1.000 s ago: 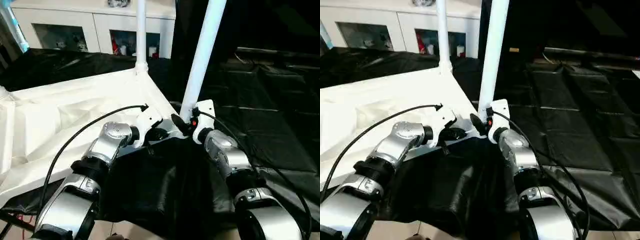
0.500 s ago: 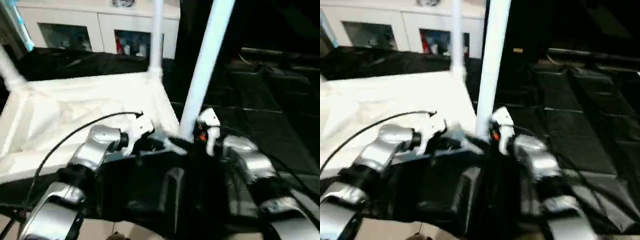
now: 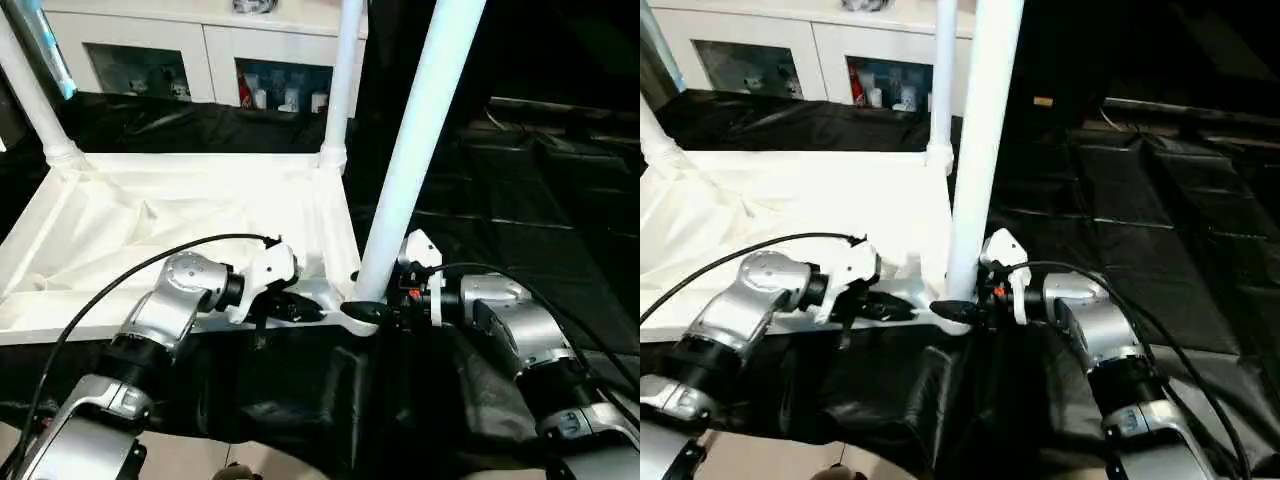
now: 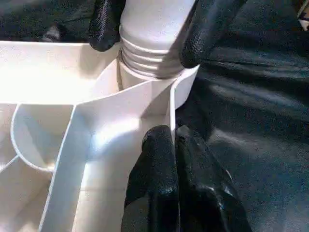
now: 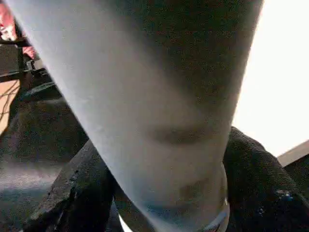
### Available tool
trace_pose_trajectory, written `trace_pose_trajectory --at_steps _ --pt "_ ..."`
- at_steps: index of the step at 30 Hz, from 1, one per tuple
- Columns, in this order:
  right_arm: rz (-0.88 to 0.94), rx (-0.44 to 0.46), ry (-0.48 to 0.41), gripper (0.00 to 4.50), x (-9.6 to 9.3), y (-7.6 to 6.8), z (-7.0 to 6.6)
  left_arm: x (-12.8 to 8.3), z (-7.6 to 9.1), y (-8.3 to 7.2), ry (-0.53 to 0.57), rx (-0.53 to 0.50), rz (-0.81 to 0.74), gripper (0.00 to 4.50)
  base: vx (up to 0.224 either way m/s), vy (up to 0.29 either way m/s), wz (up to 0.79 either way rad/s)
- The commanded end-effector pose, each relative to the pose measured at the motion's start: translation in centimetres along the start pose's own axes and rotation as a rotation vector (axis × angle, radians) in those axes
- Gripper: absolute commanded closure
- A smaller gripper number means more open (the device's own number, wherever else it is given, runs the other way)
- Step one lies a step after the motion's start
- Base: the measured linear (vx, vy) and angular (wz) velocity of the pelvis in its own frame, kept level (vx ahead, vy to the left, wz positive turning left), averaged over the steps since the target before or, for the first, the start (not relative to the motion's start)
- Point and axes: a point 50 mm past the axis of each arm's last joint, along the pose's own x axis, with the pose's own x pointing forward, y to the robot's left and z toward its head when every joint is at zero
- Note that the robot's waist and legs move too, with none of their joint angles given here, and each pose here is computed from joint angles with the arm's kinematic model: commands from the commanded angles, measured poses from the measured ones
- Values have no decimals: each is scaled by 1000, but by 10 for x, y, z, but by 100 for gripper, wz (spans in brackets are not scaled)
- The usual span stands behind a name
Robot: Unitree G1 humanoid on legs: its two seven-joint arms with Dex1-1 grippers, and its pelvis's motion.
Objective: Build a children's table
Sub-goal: Rotate leg to tighten
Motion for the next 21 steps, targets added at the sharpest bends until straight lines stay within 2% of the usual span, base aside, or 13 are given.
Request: trace_pose_trajectory --at_steps 1,4,8,9,10,12,14,15,18,21 --pt "81 -3 -3 171 10 10 2 10 15 -2 -69 42 -32 450 0 0 0" --pt "73 4 -2 182 14 12 -1 12 16 0 -79 31 3 450 0 0 0" --pt "-27 38 -14 184 20 8 -4 17 22 6 -115 19 66 450 0 0 0" --pt "-192 67 -2 185 27 -2 -9 23 27 14 -140 -7 145 450 0 0 0" --pt "-244 76 4 185 30 -5 -10 25 29 16 -145 -17 169 450 0 0 0" --pt "-401 129 1 185 36 -15 -13 30 34 24 -147 -34 245 450 0 0 0" --pt "-555 232 -36 185 44 -23 -13 37 39 32 -126 -51 323 450 0 0 0" --pt "-555 232 -36 185 44 -23 -13 37 39 32 -126 -51 323 450 0 0 0" --pt "-644 325 -101 185 57 -25 -9 47 48 38 -131 -67 386 450 0 0 0" --pt "-666 286 -115 185 68 -23 -3 52 51 39 -131 -56 400 450 0 0 0"
